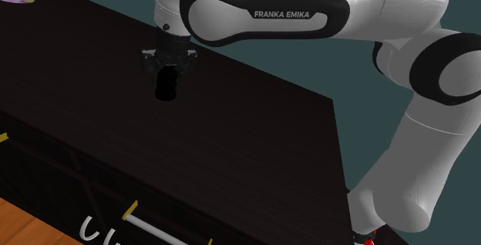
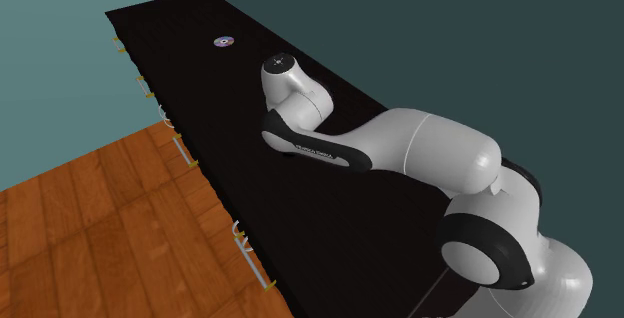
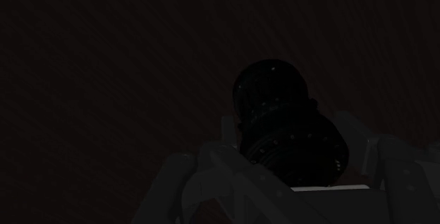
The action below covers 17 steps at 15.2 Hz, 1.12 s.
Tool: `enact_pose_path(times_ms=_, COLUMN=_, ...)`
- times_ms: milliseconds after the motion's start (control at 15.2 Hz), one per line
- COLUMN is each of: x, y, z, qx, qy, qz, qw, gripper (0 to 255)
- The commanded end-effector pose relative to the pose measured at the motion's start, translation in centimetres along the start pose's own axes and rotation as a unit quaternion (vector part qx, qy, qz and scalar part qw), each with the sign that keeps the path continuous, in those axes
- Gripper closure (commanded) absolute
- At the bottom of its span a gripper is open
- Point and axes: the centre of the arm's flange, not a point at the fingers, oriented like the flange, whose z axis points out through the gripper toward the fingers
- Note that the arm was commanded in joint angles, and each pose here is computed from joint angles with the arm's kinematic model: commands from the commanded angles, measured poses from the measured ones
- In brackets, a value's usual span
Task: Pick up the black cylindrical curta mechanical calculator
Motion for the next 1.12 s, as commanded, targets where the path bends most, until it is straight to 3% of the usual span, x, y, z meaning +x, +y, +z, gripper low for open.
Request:
enact_pose_path(times_ms=0, x=0.0, y=0.0, z=0.1, qx=0.000, qy=0.000, qz=0.000, qw=1.0000, gripper=255)
enact_pose_path(times_ms=528, x=0.0, y=0.0, z=0.1, qx=0.000, qy=0.000, qz=0.000, qw=1.0000, gripper=255)
enact_pose_path(times_ms=1056, x=0.9, y=0.0, z=-4.1, qx=0.000, qy=0.000, qz=0.000, qw=1.0000, gripper=255)
